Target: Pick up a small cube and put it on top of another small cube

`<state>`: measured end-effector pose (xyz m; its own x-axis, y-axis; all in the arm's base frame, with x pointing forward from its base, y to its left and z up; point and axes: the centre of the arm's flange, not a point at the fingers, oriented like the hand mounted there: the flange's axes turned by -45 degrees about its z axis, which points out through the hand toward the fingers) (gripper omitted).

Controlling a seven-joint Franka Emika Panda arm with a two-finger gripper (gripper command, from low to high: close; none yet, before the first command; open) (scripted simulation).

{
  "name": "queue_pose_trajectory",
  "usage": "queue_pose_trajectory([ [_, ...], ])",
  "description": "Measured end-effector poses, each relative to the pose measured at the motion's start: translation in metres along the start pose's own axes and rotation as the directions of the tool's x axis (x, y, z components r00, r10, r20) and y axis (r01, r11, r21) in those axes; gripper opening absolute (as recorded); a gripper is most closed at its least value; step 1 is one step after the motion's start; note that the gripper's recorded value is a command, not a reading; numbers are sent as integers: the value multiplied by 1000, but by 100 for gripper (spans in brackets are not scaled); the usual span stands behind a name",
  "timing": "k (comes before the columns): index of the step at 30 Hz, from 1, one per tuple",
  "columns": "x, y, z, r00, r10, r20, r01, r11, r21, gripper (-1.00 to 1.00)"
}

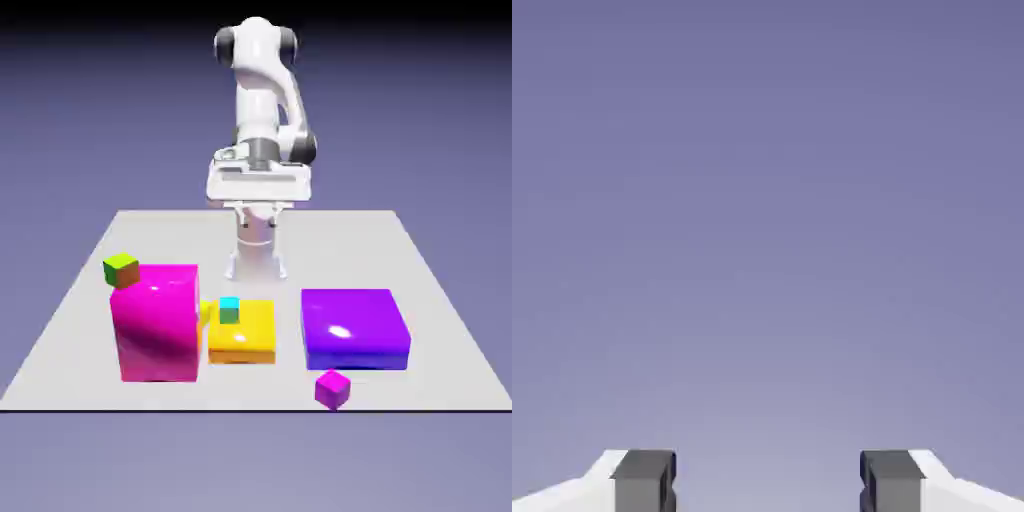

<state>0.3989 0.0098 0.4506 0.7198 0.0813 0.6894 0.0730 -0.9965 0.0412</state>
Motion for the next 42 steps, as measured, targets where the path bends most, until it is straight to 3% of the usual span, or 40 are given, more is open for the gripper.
queue_pose_trajectory([
  [8,1,-39,86,957,-205,206,183,976,121,0],
  [17,-30,-98,185,807,-456,374,358,883,304,0],
  [24,-79,-145,259,630,-635,446,445,767,463,0],
  [31,-127,-152,314,620,-644,448,449,760,471,0],
  [32,-128,-153,315,620,-644,448,448,760,471,-100],
  [39,-83,-147,264,620,-644,448,448,760,471,-100],
  [42,-75,-115,235,678,-534,506,358,840,407,-100],
])
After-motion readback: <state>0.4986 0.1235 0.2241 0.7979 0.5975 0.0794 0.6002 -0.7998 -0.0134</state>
